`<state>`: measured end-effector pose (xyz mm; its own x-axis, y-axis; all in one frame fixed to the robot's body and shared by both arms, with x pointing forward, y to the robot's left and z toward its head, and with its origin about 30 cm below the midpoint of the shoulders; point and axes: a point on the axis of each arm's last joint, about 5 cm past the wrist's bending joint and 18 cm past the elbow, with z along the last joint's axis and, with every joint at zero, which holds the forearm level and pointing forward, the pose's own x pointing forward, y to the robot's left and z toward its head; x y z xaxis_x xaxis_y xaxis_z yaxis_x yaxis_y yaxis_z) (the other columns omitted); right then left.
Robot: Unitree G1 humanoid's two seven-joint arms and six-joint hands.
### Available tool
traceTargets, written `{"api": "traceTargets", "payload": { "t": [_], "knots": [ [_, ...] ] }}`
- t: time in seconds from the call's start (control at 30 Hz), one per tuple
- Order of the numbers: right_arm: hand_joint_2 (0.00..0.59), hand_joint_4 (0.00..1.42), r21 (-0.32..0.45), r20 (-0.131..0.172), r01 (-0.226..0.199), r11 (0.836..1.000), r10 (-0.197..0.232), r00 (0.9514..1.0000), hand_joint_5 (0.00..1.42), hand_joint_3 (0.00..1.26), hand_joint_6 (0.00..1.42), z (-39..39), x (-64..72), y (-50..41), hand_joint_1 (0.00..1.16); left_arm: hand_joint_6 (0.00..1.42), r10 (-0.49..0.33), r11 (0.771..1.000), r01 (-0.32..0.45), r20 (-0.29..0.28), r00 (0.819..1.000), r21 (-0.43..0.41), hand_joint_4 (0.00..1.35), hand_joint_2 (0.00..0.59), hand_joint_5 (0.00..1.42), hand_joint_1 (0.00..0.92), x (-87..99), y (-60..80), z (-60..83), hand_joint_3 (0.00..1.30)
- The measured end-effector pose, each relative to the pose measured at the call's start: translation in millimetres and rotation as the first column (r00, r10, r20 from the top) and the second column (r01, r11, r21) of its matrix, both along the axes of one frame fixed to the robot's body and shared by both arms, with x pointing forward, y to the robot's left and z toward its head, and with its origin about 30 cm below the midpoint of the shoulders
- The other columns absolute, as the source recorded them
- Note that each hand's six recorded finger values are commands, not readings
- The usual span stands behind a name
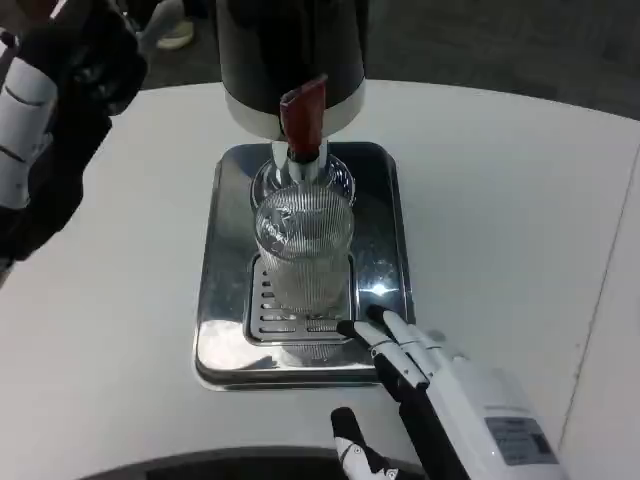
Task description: Grasp the cup under the faucet to collect the drink, then remove the cup.
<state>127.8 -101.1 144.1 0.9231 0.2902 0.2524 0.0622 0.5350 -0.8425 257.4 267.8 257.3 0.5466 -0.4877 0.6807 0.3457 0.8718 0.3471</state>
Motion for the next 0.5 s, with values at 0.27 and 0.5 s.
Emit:
{"api": "traceTargets", "payload": {
  "t": [0.27, 0.5],
  "knots": [
    [0.516, 0.07, 0.009, 0.003, 0.013, 1.0, -0.013, 0.9999, 0.11, 0.17, 0.13, 0.3, -0.1, 1.8, 0.39, 0.0, -0.139, 0.988, 0.144, -0.094, 0.986, 0.047, 0.0, 0.18, 0.0, 0.0, 13.8, -2.8, 14.9, 0.0],
    [0.516, 0.07, 0.012, -0.006, 0.03, 0.999, -0.029, 0.9995, 0.11, 0.17, 0.13, -0.1, -2.0, 2.0, 0.39, 0.0, -0.226, 0.969, 0.24, -0.172, 0.959, 0.061, 0.0, 0.144, 0.0, 0.0, 31.0, -20.7, 16.6, 0.0]
  ]
}}
